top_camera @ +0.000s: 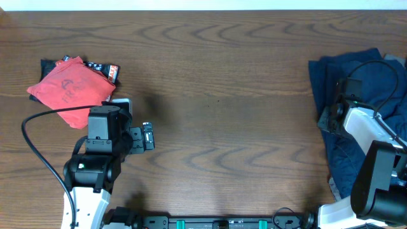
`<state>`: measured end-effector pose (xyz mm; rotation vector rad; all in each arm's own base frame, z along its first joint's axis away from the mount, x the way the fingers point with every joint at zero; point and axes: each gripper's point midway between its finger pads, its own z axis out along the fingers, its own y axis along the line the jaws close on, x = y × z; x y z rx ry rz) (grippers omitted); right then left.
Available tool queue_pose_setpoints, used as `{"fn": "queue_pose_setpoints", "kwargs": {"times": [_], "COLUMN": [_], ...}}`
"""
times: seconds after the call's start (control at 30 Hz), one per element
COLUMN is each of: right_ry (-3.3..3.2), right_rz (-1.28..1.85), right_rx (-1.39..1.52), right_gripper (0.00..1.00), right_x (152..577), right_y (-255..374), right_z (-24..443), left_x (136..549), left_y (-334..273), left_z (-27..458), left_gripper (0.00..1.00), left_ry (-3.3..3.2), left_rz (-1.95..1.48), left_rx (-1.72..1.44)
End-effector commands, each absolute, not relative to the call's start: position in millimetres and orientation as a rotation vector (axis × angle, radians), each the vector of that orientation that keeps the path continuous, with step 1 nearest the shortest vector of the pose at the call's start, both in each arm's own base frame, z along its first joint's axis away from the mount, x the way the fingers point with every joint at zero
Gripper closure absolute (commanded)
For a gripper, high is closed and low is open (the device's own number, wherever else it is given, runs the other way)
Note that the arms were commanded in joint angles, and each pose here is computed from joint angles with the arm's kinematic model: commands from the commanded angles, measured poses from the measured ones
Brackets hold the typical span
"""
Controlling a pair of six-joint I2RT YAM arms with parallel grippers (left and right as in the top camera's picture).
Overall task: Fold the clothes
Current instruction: 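Pull the navy pants with the right gripper toward the table center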
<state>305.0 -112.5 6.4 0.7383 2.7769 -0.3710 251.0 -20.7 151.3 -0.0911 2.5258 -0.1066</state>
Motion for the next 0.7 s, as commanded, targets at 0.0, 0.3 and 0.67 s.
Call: {"fn": "queue_pose_setpoints", "kwargs": {"times": [0.0,0.3,0.67], "right_ry": [2.769,2.750,2.622], "right_rz": [-0.400,-0.285,0.308], "right_rx": [0.756,0.742,0.157], "right_gripper": [0.99,0.99,0.99], "right_x": [304.6,329.5,369.2], "right_y": [-118.1,-110.7,-16.4], "right_z": [7.1,46.8,211.7], "left_x": [254.7,255.1,257.3], "left_y": [-19.9,-20.0,-20.1], "left_z": [159.3,159.6,161.3], "left_gripper": [0.02,0.02,0.02], "left_ry": [2.504,2.502,2.491], "left_rz": [-0.114,-0.114,-0.115], "left_rx": [-0.108,-0.108,-0.107]}}
